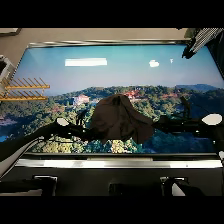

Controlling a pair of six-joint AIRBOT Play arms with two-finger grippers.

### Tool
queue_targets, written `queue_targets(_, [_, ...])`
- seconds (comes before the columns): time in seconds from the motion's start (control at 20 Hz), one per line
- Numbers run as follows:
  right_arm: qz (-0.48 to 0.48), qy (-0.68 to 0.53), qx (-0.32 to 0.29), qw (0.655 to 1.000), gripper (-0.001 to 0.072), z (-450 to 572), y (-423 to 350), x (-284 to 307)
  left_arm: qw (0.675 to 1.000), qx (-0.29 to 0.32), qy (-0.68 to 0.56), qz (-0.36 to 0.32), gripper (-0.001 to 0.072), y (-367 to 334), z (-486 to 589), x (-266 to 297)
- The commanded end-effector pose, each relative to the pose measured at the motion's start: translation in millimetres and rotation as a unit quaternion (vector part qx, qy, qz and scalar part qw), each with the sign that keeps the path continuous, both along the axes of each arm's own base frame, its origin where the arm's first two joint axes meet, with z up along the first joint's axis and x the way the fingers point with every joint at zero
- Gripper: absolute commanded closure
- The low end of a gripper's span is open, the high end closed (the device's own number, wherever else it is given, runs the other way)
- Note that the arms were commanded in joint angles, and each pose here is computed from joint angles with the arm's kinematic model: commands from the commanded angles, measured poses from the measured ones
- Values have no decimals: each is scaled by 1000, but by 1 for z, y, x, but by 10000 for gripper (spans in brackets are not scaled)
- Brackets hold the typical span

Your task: Fold the clothes and pants, and hang the long-sleeved shirts on hangers.

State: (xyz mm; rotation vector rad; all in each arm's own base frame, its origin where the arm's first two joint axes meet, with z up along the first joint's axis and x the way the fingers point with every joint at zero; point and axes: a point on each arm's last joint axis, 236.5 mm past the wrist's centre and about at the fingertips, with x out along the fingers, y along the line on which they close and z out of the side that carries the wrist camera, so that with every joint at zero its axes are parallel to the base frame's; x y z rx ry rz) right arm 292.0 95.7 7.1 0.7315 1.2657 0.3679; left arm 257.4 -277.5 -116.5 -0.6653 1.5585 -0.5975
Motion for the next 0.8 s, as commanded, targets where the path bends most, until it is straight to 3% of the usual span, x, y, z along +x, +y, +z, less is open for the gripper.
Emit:
queue_targets(0.0, [4, -9, 0, 1000, 678, 9, 2, -4, 1000, -16, 1, -13, 694, -9, 11, 2])
queue_targets(0.15, [8, -57, -17, 998, 679, 29, 0, 0, 998, -25, -45, -28, 696, 5, 48, 26])
queue_targets(0.4, [-18, -238, -106, 965, 680, 137, -29, 39, 972, 104, -208, 34, 697, 117, 161, 103])
queue_targets(0.55, [-44, -368, -129, 920, 680, 249, -33, 45, 918, 117, -363, 112, 697, 170, 294, 135])
queue_targets(0.75, [-70, -513, -175, 838, 680, 389, -34, 2, 823, 132, -509, 215, 696, 229, 454, 109])
